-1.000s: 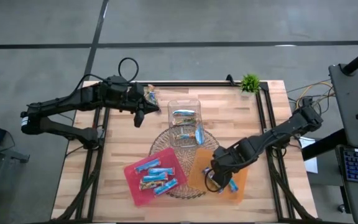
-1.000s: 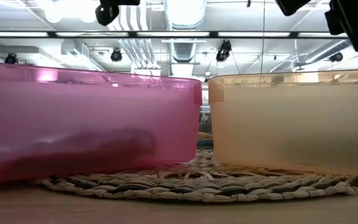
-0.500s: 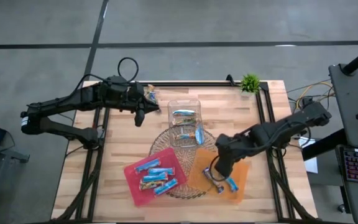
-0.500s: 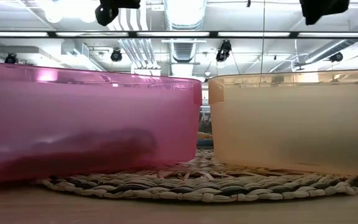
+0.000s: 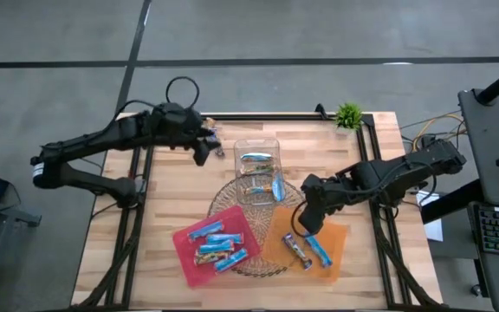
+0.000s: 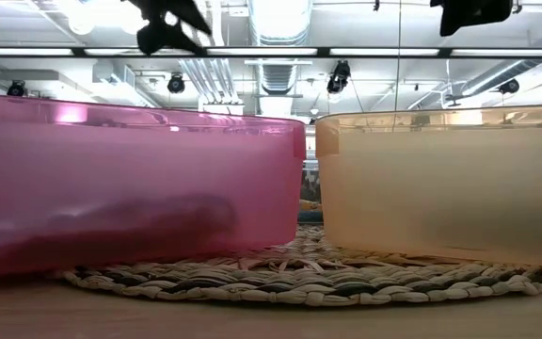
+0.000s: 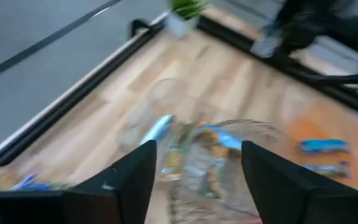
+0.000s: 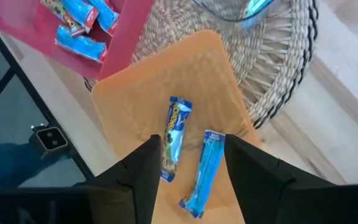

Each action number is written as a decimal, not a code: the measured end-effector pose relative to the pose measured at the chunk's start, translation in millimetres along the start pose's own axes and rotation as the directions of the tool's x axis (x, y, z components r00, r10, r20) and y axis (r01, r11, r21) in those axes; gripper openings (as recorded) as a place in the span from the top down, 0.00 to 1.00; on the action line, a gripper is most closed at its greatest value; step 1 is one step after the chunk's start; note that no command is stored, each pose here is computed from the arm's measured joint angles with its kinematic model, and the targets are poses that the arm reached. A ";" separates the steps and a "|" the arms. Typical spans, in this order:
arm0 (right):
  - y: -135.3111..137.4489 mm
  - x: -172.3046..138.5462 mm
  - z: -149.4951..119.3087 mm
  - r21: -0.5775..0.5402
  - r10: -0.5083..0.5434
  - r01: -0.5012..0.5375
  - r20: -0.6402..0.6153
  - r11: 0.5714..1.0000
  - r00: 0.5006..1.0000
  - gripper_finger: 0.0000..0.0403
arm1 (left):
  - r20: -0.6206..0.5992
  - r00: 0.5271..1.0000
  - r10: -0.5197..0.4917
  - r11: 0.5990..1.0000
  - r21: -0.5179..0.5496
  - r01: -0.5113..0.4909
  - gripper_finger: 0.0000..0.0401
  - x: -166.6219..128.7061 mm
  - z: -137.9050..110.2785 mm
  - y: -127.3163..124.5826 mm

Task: Pick and place Granola Bars by type
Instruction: Put the orange granola bar into the transparent bin

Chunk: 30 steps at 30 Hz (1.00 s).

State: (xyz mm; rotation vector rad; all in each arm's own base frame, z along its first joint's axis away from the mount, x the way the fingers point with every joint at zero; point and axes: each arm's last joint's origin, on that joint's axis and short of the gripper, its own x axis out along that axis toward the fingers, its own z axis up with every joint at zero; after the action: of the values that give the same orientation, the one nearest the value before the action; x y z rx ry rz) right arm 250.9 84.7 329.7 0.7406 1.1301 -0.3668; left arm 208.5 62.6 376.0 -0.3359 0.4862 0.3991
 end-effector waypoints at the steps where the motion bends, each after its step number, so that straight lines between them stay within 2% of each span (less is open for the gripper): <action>1: -0.7 0.0 1.2 -0.001 -0.002 0.002 0.003 1.000 1.000 0.59 | -0.010 0.999 0.031 1.000 -0.007 -0.031 0.45 2.8 0.6 6.7; 10: -4.8 0.4 8.2 -0.033 -0.010 0.010 0.012 0.999 1.000 0.59 | -0.176 0.963 0.203 0.962 -0.150 -0.229 0.45 27.3 1.9 77.5; 16: -5.5 0.4 8.0 -0.053 -0.016 0.016 0.009 0.998 1.000 0.59 | -0.360 0.899 0.251 0.951 -0.081 -0.298 0.45 51.5 8.8 100.8; 19: -5.8 0.4 8.2 -0.052 -0.017 0.017 0.008 0.998 1.000 0.59 | -0.408 0.871 0.275 0.942 -0.069 -0.330 0.45 66.9 18.2 110.1; 24: -6.7 0.5 8.5 -0.028 -0.023 0.023 0.004 0.999 1.000 0.59 | -0.487 0.816 0.311 0.908 -0.103 -0.407 0.45 89.9 34.4 129.2; 30: -8.3 0.5 8.7 0.001 -0.041 0.041 0.009 0.999 0.999 0.59 | -0.606 0.704 0.369 0.850 -0.085 -0.519 0.45 118.6 38.9 155.7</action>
State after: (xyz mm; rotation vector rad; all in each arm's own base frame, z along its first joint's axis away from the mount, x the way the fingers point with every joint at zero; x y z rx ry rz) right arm 251.9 72.7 328.3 0.7167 1.1381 -0.4050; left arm 250.3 247.7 314.4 -0.5945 1.1334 0.8564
